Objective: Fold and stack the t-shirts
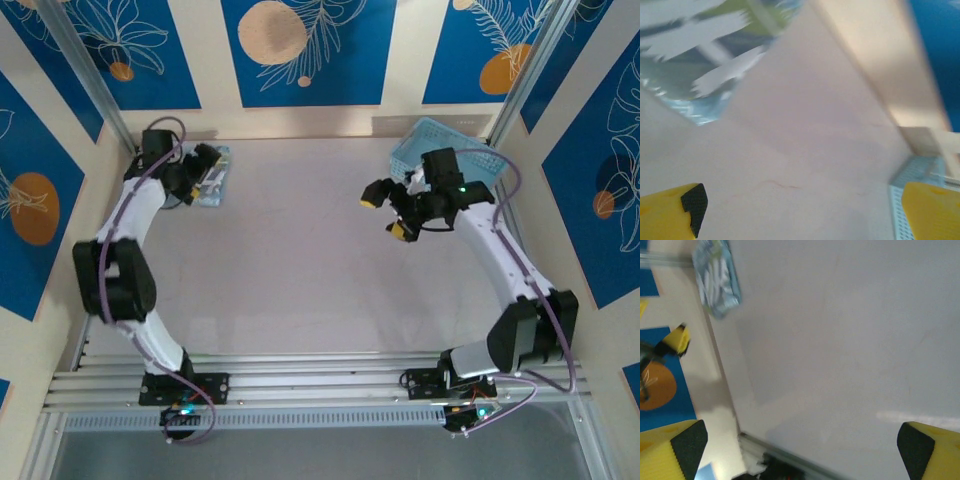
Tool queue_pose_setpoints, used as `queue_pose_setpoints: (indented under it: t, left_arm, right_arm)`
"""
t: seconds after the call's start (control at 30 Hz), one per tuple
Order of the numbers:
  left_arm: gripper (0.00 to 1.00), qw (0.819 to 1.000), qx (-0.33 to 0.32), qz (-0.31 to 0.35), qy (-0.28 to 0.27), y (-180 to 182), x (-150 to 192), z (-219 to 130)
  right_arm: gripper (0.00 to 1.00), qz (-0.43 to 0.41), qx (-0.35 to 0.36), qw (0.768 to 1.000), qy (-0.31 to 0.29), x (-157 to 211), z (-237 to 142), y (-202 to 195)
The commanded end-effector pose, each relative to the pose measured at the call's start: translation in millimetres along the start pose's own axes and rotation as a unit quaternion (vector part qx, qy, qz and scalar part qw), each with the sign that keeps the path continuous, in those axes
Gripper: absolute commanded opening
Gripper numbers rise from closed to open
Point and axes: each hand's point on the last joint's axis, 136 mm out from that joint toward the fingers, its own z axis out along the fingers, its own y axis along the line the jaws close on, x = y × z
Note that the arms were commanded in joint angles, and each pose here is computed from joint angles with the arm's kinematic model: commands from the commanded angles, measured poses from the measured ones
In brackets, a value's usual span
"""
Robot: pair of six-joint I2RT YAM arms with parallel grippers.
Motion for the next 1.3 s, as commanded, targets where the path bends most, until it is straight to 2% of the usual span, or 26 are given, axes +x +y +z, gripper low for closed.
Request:
queue_pose_setpoints:
  t: [0.0, 0.13, 0.23, 0.27, 0.3, 0.37, 0.43, 0.5, 0.6, 0.7, 0.77, 0.8, 0.87, 1.0, 1.03, 1.1, 1.17, 1.27]
  left_arm:
    - [1.00, 0.997, -0.008, 0.056, -0.043, -9, 8, -58]
    - [1.00, 0.984, -0.083, 0.096, -0.125, 17, 16, -126]
    - [1.00, 0.957, -0.187, 0.090, -0.203, 66, 18, -171]
    - [1.00, 0.951, -0.193, 0.105, -0.218, 75, 21, -177]
    - [1.00, 0.944, -0.179, 0.150, -0.233, 77, 24, -177]
    - [1.00, 0.929, -0.151, 0.237, -0.243, 84, 36, -165]
    - [1.00, 0.920, -0.170, 0.270, -0.227, 113, 55, -149]
    - [1.00, 0.917, -0.167, 0.307, -0.193, 130, 73, -129]
    - [1.00, 0.920, -0.164, 0.308, -0.180, 153, 87, -105]
    - [1.00, 0.914, -0.161, 0.320, -0.193, 163, 85, -79]
    - [1.00, 0.907, -0.160, 0.335, -0.200, 163, 78, -65]
    - [1.00, 0.905, -0.157, 0.337, -0.204, 164, 75, -56]
    - [1.00, 0.907, -0.153, 0.336, -0.201, 166, 71, -39]
    - [1.00, 0.907, -0.140, 0.347, -0.194, 164, 63, -9]
    - [1.00, 0.900, -0.132, 0.365, -0.198, 158, 59, -5]
    - [1.00, 0.888, -0.122, 0.389, -0.211, 152, 53, -1]
    - [1.00, 0.888, -0.102, 0.394, -0.216, 152, 57, 0]
    - [1.00, 0.872, -0.073, 0.398, -0.275, 153, 68, -21]
  right_arm:
    - [0.99, -0.076, 0.019, 0.989, -0.124, -21, -55, 22]
    - [0.99, -0.098, 0.043, 0.973, -0.203, -33, -97, 29]
    - [0.99, -0.092, 0.073, 0.966, -0.230, -38, -109, 18]
    - [0.99, -0.089, 0.086, 0.963, -0.240, -40, -109, 11]
    - [0.99, -0.099, 0.093, 0.958, -0.251, -43, -107, 3]
    - [0.99, -0.128, 0.106, 0.945, -0.282, -48, -98, -15]
    - [0.99, -0.181, 0.139, 0.917, -0.327, -55, -81, -43]
    - [0.99, -0.223, 0.184, 0.895, -0.340, -54, -58, -81]
    - [0.99, -0.250, 0.218, 0.883, -0.333, -50, -29, -125]
    - [0.99, -0.275, 0.222, 0.863, -0.361, -53, -16, -140]
    - [0.99, -0.242, 0.242, 0.866, -0.366, -61, -10, -161]
    - [0.99, -0.242, 0.243, 0.873, -0.346, -66, -6, -163]
    - [0.99, -0.284, 0.243, 0.860, -0.347, -78, 6, -161]
    - [0.99, -0.275, 0.249, 0.863, -0.342, -101, 22, -186]
    - [0.99, -0.279, 0.243, 0.861, -0.348, -106, 25, -189]
    - [0.99, -0.293, 0.223, 0.859, -0.356, -113, 31, -187]
    - [0.99, -0.304, 0.207, 0.860, -0.353, -113, 39, -187]
    - [0.99, -0.325, 0.174, 0.854, -0.367, -100, 42, -188]
